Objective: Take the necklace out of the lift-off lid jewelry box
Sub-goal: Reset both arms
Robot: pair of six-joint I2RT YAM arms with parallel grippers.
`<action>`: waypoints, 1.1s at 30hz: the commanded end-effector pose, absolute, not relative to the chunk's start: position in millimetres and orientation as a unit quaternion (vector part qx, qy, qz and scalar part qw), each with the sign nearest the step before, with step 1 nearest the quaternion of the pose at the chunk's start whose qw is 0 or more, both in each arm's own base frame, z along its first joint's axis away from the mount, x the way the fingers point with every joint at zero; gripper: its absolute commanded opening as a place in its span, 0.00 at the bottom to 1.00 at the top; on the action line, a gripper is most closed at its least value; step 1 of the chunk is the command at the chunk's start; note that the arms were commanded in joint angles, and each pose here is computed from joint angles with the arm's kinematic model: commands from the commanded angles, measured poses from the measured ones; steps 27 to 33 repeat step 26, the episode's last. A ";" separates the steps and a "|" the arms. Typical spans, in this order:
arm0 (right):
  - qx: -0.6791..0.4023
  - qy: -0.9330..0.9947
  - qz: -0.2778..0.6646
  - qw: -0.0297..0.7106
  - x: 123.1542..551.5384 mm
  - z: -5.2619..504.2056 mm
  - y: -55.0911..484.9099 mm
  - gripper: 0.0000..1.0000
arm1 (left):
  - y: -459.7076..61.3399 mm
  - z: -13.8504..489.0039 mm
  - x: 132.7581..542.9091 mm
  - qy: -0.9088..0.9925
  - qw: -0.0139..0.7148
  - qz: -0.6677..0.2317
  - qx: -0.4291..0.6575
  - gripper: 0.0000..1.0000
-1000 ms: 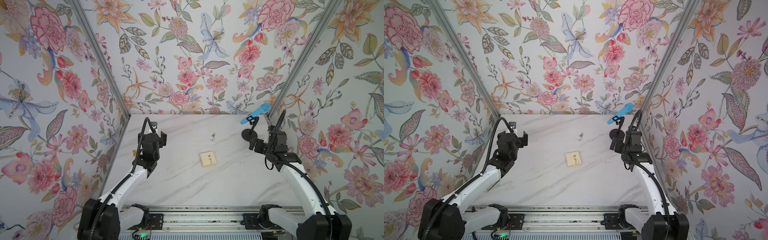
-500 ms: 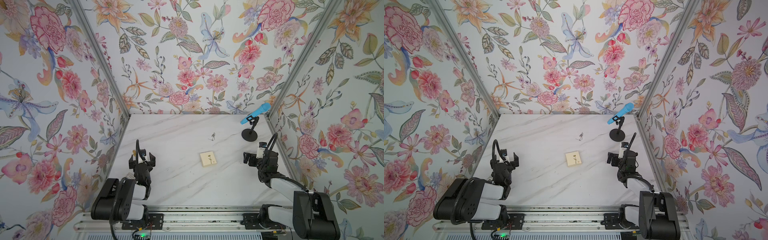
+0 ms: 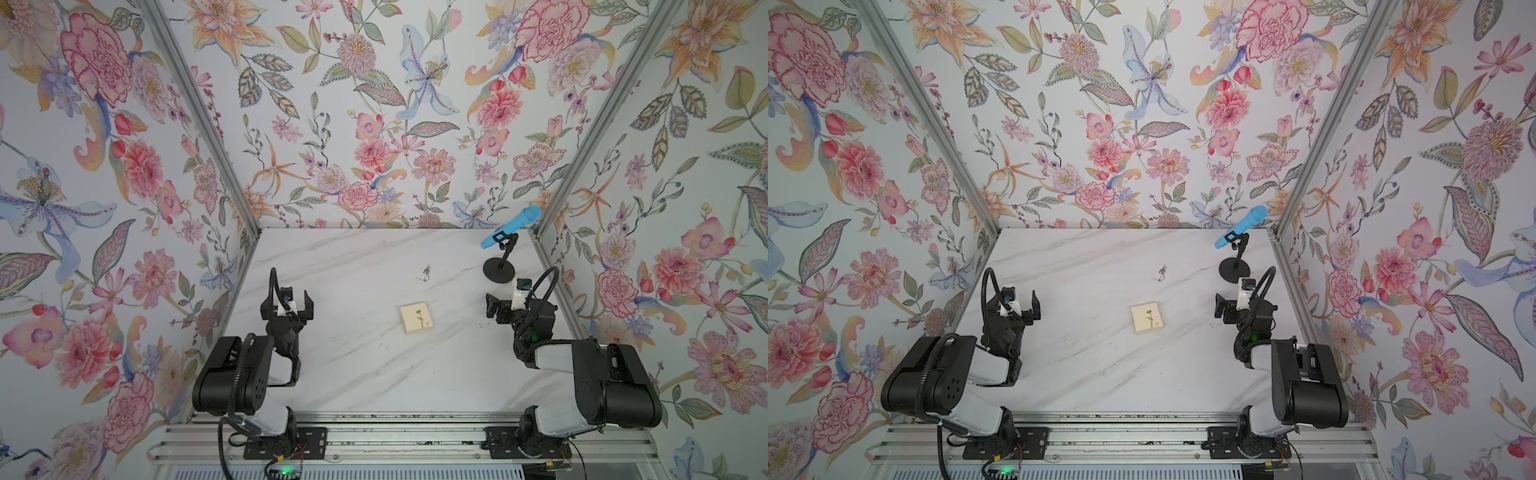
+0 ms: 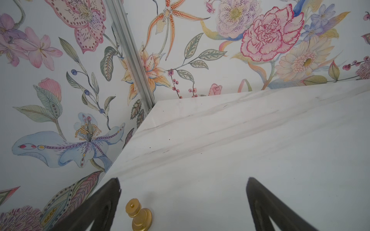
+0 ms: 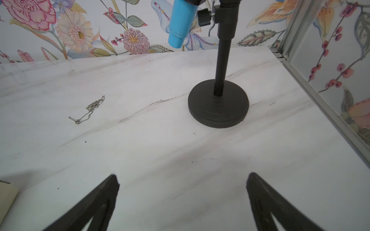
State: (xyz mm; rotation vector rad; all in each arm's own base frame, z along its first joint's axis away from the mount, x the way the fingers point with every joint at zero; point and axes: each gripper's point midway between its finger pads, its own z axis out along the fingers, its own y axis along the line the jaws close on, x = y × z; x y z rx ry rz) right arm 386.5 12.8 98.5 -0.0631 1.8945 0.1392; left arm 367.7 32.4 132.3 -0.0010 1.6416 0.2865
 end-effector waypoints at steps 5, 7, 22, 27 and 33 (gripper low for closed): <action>-0.015 0.783 -0.002 0.622 386.9 107.2 2.8 1.00 | 31.8 140.0 369.0 0.719 0.685 0.118 0.001 1.00; -0.015 0.786 -0.010 0.618 384.8 105.9 3.6 1.00 | 31.6 140.0 368.5 0.718 0.685 0.118 0.001 1.00; -0.021 0.788 -0.015 0.615 387.1 104.7 6.6 1.00 | 31.8 140.2 368.9 0.718 0.686 0.119 0.000 1.00; -0.020 0.787 -0.010 0.617 386.4 105.8 5.5 1.00 | 31.0 140.3 369.0 0.718 0.686 0.118 0.001 1.00; -0.020 0.787 -0.010 0.617 386.4 105.8 5.5 1.00 | 31.0 140.3 369.0 0.718 0.686 0.118 0.001 1.00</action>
